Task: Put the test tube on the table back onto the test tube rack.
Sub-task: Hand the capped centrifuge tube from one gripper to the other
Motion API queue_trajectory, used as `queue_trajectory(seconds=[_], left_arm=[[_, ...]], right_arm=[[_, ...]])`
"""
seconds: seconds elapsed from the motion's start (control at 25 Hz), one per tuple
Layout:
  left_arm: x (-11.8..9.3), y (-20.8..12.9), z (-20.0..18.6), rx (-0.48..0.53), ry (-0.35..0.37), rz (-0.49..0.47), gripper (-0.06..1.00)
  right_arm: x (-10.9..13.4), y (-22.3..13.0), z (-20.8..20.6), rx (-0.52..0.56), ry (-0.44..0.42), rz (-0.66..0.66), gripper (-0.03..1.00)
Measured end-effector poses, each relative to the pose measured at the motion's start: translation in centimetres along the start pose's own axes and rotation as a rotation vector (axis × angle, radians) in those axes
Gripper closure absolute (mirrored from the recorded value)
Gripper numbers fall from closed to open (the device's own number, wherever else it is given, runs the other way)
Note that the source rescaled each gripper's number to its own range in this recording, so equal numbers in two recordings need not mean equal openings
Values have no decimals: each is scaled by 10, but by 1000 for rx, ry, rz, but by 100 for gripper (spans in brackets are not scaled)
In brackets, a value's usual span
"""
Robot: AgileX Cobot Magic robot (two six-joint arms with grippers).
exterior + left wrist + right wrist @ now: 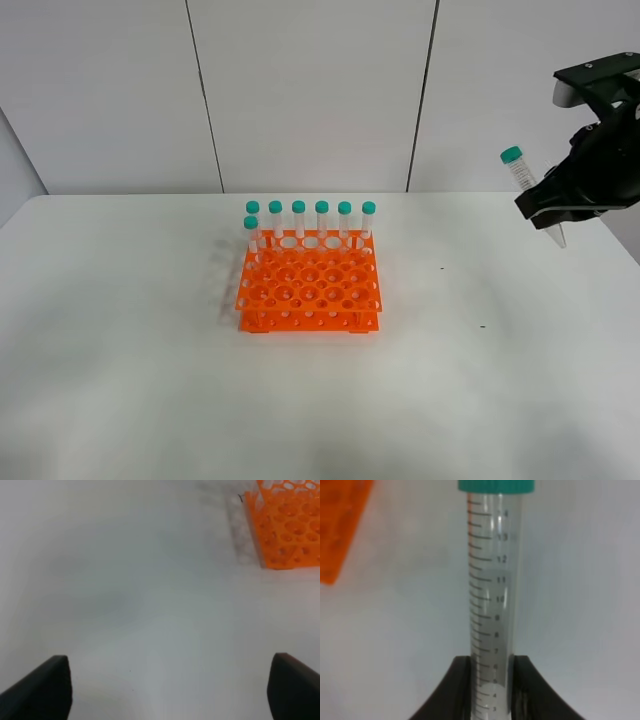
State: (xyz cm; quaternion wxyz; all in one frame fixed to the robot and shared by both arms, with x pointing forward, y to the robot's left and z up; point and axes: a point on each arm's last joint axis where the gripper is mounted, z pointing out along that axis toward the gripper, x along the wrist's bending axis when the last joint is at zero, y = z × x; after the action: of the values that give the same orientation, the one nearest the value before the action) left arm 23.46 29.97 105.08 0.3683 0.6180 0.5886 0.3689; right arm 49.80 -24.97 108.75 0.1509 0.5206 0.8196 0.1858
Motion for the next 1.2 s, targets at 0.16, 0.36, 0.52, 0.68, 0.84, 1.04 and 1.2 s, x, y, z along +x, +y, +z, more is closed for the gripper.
queue_trajectory(seconds=[0.16,0.36,0.52,0.68,0.84,1.04,1.2], left_arm=[[0,0,0,0,0,0,-6],[0,0,0,0,0,0,-6],[0,0,0,0,0,0,-6],[0,0,0,0,0,0,-6],[0,1,-1,-12,1,0,-6],[0,35,-10,-28,-14,-9,-6],[-3,88,0,-19,-62,-40,-6]], right_arm=[[26,-4,9,-55,202,-144,95],[57,-4,34,-177,411,-343,95],[81,1,45,-204,482,-404,95],[105,2,52,-197,521,-467,95],[107,3,61,-191,516,-461,95],[107,4,68,-180,512,-452,95],[107,5,68,-185,510,-446,95]])
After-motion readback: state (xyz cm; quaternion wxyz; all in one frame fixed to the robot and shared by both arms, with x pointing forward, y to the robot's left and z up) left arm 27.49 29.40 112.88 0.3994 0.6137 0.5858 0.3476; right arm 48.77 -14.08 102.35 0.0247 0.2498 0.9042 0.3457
